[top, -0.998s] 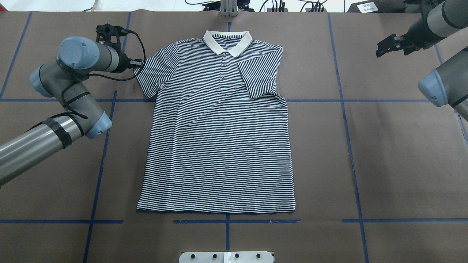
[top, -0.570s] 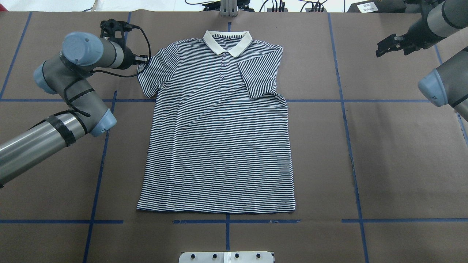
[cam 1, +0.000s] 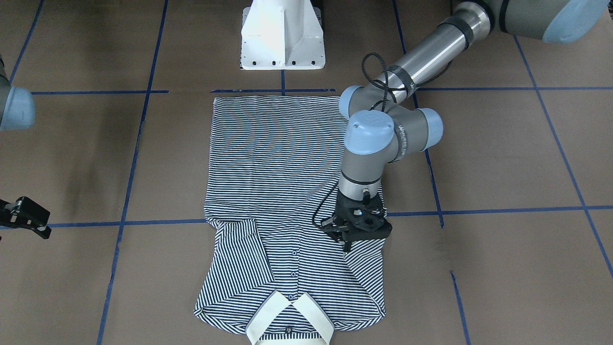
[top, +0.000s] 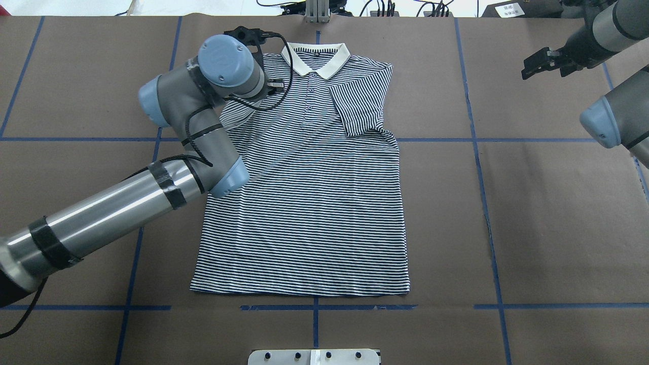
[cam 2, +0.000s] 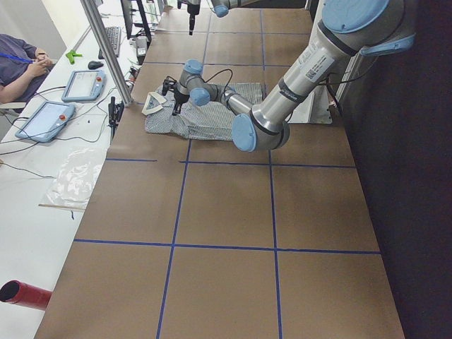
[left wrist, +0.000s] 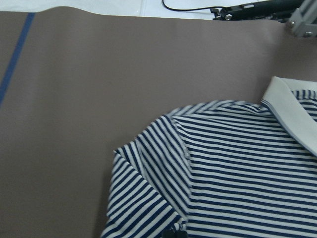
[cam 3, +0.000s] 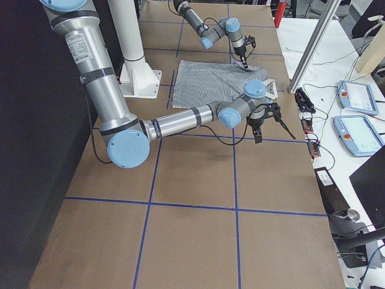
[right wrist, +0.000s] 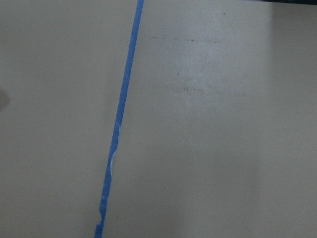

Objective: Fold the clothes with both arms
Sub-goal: 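Grasp the sleeve nearest the left gripper and fold it across the shirt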

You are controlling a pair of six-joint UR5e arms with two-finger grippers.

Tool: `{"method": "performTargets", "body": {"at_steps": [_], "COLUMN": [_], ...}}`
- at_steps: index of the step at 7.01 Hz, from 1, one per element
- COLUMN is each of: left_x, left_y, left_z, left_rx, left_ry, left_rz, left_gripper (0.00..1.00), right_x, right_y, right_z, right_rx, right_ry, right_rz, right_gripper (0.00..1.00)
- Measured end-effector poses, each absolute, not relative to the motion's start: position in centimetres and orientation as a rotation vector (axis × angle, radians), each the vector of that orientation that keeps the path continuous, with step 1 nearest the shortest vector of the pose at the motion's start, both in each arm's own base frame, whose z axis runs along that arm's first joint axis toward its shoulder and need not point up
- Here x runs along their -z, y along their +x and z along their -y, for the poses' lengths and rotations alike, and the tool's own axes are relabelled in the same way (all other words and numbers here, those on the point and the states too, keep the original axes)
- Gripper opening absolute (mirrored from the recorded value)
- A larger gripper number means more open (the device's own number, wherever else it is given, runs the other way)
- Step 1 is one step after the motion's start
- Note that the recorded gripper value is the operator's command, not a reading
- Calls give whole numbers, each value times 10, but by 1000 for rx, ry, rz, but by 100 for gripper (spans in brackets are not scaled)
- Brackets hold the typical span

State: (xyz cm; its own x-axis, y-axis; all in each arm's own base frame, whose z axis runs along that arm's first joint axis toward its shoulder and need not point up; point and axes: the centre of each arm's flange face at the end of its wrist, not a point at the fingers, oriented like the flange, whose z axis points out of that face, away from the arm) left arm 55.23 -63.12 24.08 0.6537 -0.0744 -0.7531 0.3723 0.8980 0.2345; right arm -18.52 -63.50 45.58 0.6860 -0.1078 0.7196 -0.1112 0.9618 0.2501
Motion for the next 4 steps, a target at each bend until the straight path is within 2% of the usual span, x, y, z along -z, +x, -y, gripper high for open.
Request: {"method": "performTargets", "body": {"at_steps": [1,2,4], "left_x": [-233,-234,-233], "left_y": [568,575,568], "left_z": [632,633,631], "left_rx": [267,245,109], "left_ry": [376,386,456], "left_rz": [-812,-792,-764], "left_gripper": [88,100,100], "right_x": [-456,-456,-448], "right_y": [-185,-185,-187], "right_z": [635,636,635], "right_rx": [-3,-4,-7], "right_ry": [285,285,292], "right_rz": [817,816,824], "right_gripper": [100,100,100]}}
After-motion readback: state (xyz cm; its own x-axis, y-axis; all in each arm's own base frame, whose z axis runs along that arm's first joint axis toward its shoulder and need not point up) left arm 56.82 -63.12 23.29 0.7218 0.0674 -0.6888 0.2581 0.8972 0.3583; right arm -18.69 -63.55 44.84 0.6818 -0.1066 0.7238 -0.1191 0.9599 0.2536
